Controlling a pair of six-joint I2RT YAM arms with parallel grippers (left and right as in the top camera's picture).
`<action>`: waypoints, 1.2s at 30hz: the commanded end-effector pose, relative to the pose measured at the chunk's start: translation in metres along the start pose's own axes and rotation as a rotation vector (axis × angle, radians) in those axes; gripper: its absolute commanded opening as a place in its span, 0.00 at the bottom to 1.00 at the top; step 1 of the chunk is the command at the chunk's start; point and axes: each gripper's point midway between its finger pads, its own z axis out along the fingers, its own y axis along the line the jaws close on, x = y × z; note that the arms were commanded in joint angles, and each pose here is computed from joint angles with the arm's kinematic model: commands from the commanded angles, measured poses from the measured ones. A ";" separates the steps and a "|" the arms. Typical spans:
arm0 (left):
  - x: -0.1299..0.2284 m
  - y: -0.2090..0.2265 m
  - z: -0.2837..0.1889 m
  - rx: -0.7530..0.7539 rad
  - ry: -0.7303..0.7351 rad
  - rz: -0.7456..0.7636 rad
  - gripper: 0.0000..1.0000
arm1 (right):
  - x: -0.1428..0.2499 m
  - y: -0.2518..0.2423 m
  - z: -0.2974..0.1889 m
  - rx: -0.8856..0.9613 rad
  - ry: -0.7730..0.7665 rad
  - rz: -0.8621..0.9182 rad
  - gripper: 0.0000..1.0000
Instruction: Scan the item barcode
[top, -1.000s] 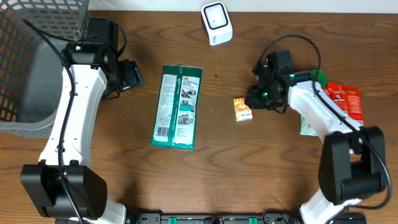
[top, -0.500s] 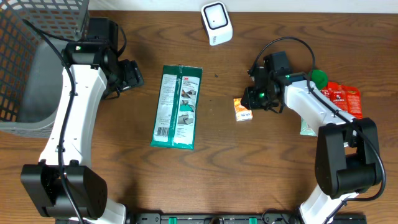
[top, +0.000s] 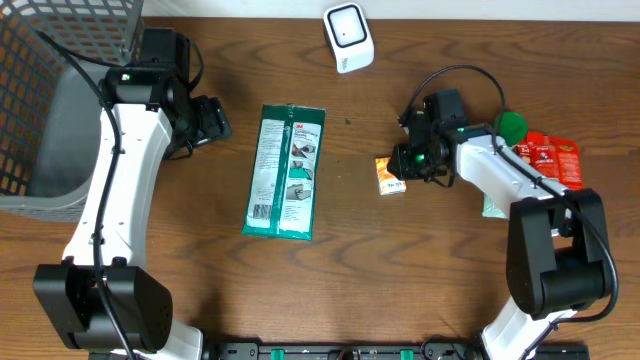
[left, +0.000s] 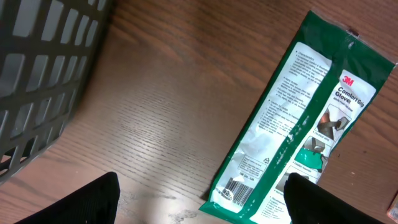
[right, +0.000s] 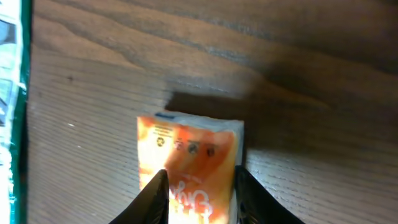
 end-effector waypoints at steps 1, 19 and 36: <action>-0.002 0.003 -0.006 -0.007 -0.018 0.001 0.85 | 0.014 -0.005 0.007 -0.010 0.031 0.031 0.28; -0.002 0.003 -0.006 -0.007 -0.018 0.001 0.85 | -0.028 0.004 -0.068 0.165 -0.198 -0.058 0.01; -0.002 0.003 -0.006 -0.007 -0.018 0.001 0.85 | -0.004 -0.007 -0.084 1.084 -0.181 -0.438 0.01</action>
